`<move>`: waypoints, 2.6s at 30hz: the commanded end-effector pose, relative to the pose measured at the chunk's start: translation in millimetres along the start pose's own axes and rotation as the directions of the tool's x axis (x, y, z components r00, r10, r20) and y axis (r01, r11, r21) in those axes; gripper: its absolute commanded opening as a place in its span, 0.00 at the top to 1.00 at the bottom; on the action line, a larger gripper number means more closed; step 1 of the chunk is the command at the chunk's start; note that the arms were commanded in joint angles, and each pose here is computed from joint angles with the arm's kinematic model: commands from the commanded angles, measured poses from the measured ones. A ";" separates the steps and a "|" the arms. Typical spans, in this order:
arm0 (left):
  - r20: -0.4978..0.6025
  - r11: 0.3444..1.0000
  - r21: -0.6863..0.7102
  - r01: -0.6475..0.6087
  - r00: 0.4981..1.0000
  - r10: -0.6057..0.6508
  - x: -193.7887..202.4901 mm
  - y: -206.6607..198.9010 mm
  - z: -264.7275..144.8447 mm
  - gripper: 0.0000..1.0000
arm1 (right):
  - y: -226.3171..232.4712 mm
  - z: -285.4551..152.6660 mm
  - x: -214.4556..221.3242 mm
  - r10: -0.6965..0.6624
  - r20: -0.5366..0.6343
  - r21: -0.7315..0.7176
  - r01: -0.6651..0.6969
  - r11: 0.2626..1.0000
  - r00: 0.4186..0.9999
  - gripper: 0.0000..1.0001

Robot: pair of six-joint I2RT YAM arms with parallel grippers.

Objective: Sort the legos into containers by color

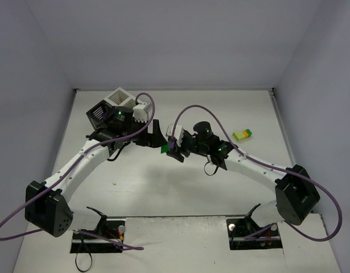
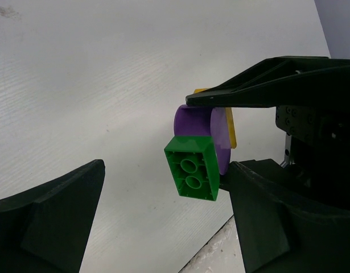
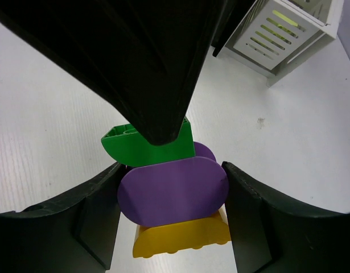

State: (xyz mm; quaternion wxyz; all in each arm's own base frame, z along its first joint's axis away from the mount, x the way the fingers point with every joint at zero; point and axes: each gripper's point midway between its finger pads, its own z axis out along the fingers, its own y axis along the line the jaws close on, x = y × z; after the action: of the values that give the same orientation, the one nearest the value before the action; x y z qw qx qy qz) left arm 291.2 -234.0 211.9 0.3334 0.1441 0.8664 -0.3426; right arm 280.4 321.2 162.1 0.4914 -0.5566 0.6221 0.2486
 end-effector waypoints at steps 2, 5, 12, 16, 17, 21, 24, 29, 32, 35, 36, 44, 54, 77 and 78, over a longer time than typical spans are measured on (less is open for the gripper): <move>0.017 0.998 0.065 -0.004 1.000 0.003 -10.3 -14.8 4.2 0.18 | -12.1 -10.9 -49.1 -0.069 0.154 0.056 0.061 0.997 0.986 1.00; 0.007 0.995 0.099 0.007 1.000 -0.008 -9.4 -19.7 7.2 0.19 | -10.7 -11.4 -50.5 -0.070 0.164 0.054 0.062 0.997 0.984 1.00; -0.020 0.984 0.176 0.033 0.999 -0.030 -6.1 -30.4 12.5 0.41 | -9.3 -12.9 -51.4 -0.075 0.178 0.056 0.066 0.996 0.981 0.99; -0.032 0.980 0.194 0.044 0.999 -0.038 -4.9 -32.1 13.6 0.78 | -10.6 -12.3 -43.9 -0.073 0.160 0.069 0.062 0.996 0.984 0.99; -0.033 0.979 0.200 0.043 0.999 -0.037 -5.1 -33.3 13.1 0.80 | -10.2 -12.1 -42.8 -0.073 0.160 0.069 0.062 0.996 0.985 0.99; -0.049 0.971 0.231 0.054 0.998 -0.044 -3.4 -36.9 14.4 0.91 | -8.8 -13.8 -40.5 -0.074 0.166 0.074 0.062 0.995 0.983 0.99; -0.054 0.966 0.250 0.065 0.997 -0.053 -4.3 -37.5 13.2 0.96 | -9.3 -15.8 -34.0 -0.076 0.153 0.087 0.064 0.994 0.985 0.99; -0.049 0.969 0.235 0.070 0.997 -0.060 -5.2 -33.1 15.1 0.64 | -7.5 -22.9 -37.0 -0.087 0.179 0.094 0.071 0.993 0.980 0.99; -0.052 0.971 0.227 0.073 0.997 -0.063 -4.5 -31.2 16.6 0.39 | -6.7 -27.1 -42.4 -0.098 0.191 0.098 0.081 0.992 0.977 0.99; -0.063 0.969 0.236 0.078 0.996 -0.065 -2.6 -31.8 18.7 0.37 | -5.5 -29.6 -45.8 -0.105 0.201 0.092 0.088 0.992 0.974 0.99; -0.072 0.965 0.248 0.085 0.995 -0.070 -1.0 -33.4 19.2 0.37 | -4.9 -30.2 -46.3 -0.108 0.203 0.091 0.091 0.992 0.973 0.99; -0.084 0.939 0.331 0.090 0.994 -0.066 0.6 -46.2 19.3 0.49 | -3.8 -34.0 -54.0 -0.119 0.224 0.090 0.101 0.991 0.967 0.99; -0.078 0.935 0.348 0.074 0.996 -0.050 -1.6 -49.5 13.0 0.89 | -9.0 -34.0 -32.8 -0.093 0.187 0.094 0.077 0.993 0.978 0.99; 0.313 0.848 -0.520 0.107 0.947 0.073 -107.5 120.1 -77.6 0.88 | -18.5 -47.4 -2.7 -0.014 0.168 0.176 -0.016 0.984 0.986 0.99; 0.335 0.824 -0.555 0.117 0.938 0.092 -116.3 127.2 -83.4 0.88 | -18.5 -49.2 -6.9 -0.020 0.182 0.177 -0.013 0.984 0.983 0.99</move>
State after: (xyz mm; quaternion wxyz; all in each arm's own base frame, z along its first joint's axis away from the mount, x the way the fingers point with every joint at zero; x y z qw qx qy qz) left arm 366.1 -143.3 224.7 0.4040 0.0237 0.8861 -0.2259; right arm 274.4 270.4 144.3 0.5306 -0.5054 0.6382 0.2361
